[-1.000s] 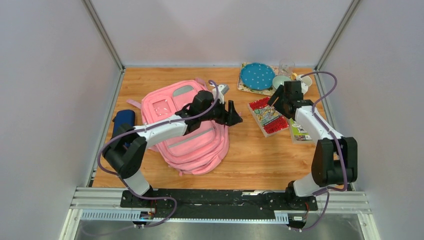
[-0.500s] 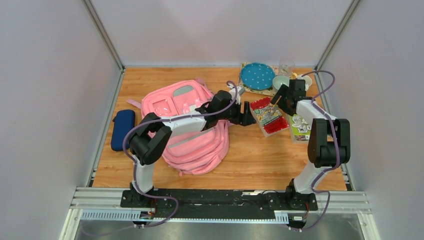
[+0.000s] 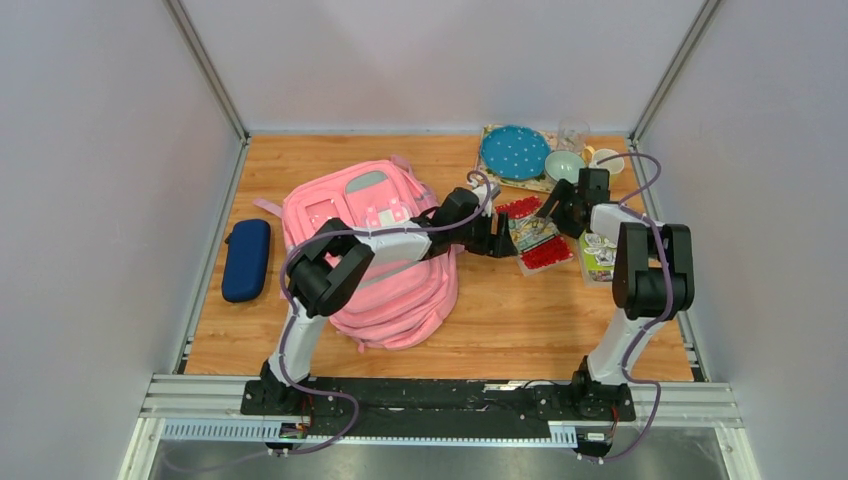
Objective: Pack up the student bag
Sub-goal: Pick up the book from the center of the board.
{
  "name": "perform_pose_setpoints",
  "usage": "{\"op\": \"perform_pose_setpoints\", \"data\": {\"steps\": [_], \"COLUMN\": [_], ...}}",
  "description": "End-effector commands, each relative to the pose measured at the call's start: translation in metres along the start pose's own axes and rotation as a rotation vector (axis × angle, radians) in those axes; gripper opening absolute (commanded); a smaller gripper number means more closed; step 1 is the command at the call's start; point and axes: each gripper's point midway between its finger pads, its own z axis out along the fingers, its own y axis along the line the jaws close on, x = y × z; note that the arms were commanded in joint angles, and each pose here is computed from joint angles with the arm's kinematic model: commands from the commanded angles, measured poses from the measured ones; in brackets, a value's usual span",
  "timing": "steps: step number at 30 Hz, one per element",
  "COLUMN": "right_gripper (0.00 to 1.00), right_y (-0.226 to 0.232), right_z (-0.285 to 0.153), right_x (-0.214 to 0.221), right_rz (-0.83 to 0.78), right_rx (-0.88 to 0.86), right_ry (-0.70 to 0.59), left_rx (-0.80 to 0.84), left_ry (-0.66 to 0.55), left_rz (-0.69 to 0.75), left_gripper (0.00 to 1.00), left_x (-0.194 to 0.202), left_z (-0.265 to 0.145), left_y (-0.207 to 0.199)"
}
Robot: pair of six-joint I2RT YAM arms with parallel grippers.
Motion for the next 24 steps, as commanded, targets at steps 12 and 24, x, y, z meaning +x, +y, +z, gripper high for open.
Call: {"op": "perform_pose_setpoints", "data": {"steps": [12, 24], "right_gripper": [0.68, 0.66], "right_y": [0.015, 0.026], "right_z": [-0.040, -0.064], "right_x": [0.088, 0.107], "right_rz": [0.087, 0.129], "right_rx": [-0.207, -0.294], "right_ry": [0.138, 0.142], "left_rx": [0.003, 0.122], "left_ry": [0.062, 0.055], "left_rz": [-0.093, -0.078], "left_gripper": [0.73, 0.46], "left_x": [0.024, 0.014], "left_z": [0.026, 0.011], "left_y": [0.014, -0.027]}}
